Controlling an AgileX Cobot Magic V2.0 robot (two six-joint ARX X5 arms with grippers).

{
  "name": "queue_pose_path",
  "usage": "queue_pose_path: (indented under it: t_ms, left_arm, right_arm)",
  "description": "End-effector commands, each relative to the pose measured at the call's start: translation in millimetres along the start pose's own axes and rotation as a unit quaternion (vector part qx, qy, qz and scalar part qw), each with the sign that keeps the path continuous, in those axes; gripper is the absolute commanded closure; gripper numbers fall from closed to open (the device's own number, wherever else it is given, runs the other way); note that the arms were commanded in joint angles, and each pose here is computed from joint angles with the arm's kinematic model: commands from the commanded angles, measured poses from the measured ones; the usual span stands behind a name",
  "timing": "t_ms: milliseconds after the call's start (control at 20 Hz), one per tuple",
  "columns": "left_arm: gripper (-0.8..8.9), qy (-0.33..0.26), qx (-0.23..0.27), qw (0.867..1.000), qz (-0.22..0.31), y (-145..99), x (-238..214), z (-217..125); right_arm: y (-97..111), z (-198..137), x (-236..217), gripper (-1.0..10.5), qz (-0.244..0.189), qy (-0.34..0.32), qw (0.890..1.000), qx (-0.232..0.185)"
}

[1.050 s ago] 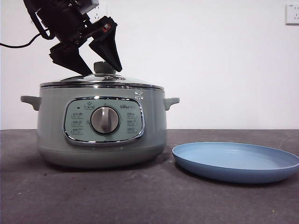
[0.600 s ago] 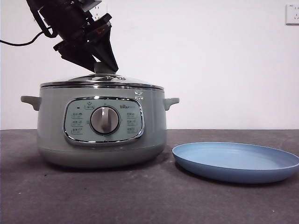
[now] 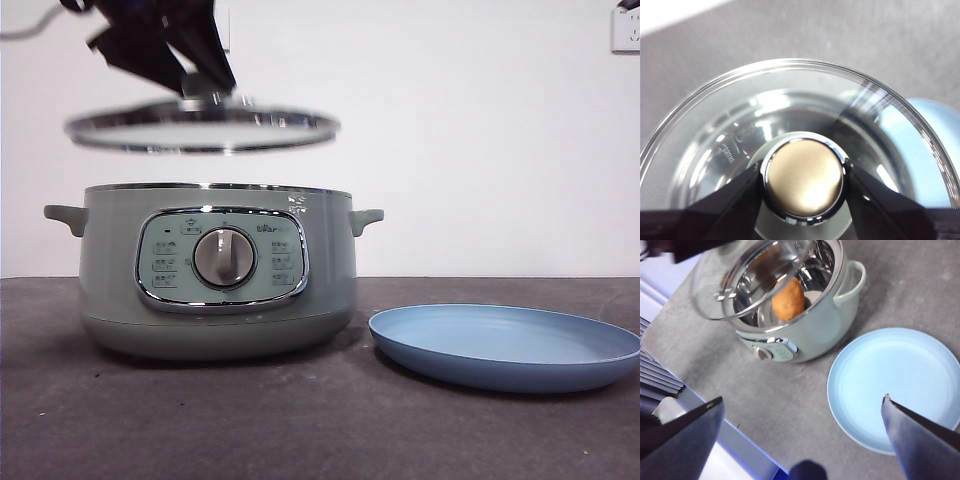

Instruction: Take the potato out from the steamer,put the potato on the plate,close the lid

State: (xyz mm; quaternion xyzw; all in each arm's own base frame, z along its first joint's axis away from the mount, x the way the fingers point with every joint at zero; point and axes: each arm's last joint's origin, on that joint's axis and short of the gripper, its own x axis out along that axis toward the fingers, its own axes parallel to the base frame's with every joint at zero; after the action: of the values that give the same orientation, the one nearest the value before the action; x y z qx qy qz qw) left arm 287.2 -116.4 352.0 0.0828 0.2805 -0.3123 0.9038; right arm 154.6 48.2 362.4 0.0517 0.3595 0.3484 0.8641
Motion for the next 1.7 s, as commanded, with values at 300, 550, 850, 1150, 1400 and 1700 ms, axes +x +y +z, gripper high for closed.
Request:
queue_pose_path:
  t_ms: [300, 550, 850, 1150, 1400, 1700]
  left_arm:
    - [8.26, -0.054, -0.003, 0.997, 0.063, -23, -108, -2]
    - [8.26, -0.043, -0.019, 0.991, 0.124, -38, -162, -23]
    - [8.26, -0.034, -0.049, 0.988, 0.140, -51, -201, -48]
    - [8.26, -0.035, -0.064, 0.985, 0.156, -62, -231, -70]
    - [8.26, -0.033, -0.073, 0.984, 0.157, -68, -246, -83]
    - [8.26, -0.023, -0.074, 0.985, 0.155, -69, -247, -86]
  right_arm:
    - [7, 38, 65, 2.9, 0.063, 0.008, 0.998, -0.025]
    - [21, 72, 121, 2.9, 0.075, 0.034, 0.995, -0.060]
    - [37, 107, 181, 2.9, 0.073, 0.056, 0.991, -0.094]
    - [53, 119, 238, 2.9, 0.047, 0.072, 0.987, -0.136]
    - [64, 103, 288, 2.9, 0.007, 0.101, 0.979, -0.179]
    - [67, 74, 340, 2.9, -0.043, 0.133, 0.967, -0.214]
